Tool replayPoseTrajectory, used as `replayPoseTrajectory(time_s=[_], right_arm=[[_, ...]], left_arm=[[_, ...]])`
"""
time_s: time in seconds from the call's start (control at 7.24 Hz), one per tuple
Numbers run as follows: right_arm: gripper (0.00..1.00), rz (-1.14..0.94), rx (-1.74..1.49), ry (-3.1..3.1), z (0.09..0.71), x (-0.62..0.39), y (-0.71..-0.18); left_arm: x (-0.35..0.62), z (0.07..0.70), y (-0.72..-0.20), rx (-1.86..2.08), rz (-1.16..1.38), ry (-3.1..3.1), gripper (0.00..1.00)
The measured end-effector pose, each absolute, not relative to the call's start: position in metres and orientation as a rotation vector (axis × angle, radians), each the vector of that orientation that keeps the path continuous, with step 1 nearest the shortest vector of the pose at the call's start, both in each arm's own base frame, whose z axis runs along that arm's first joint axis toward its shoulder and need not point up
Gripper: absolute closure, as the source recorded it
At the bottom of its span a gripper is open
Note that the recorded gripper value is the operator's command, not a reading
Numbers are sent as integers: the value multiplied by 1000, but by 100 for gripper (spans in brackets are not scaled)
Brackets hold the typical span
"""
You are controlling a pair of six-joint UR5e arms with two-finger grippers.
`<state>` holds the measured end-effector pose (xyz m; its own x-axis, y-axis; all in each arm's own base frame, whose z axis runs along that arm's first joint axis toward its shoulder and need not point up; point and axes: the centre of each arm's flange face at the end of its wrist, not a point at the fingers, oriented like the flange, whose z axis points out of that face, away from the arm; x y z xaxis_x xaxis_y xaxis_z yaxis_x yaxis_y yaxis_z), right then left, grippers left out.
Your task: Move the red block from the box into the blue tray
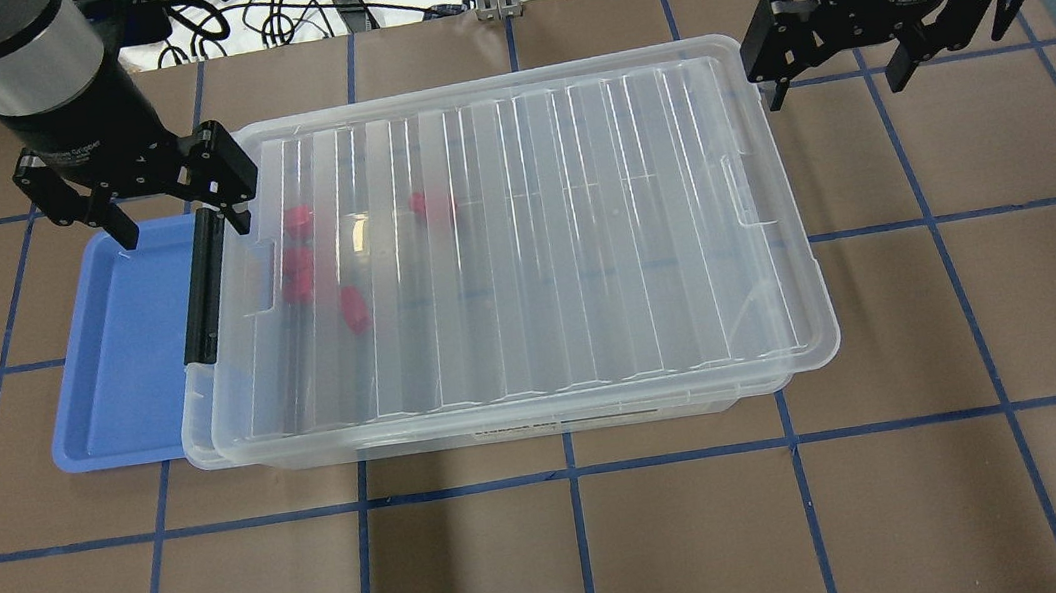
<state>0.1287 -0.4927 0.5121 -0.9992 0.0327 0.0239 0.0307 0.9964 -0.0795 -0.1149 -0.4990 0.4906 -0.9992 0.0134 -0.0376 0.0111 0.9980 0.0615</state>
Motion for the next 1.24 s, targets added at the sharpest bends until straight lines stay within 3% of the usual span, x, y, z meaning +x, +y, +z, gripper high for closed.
replayPoseTrajectory(time_s=[0.69, 1.24], right_arm=[[0, 109, -52, -3113, 505, 125, -494], [1, 10, -19, -3107, 434, 124, -522]], left_arm=[[-113, 489, -500, 14, 99, 3101, 0], [-113, 489, -500, 17, 102, 3099, 0]])
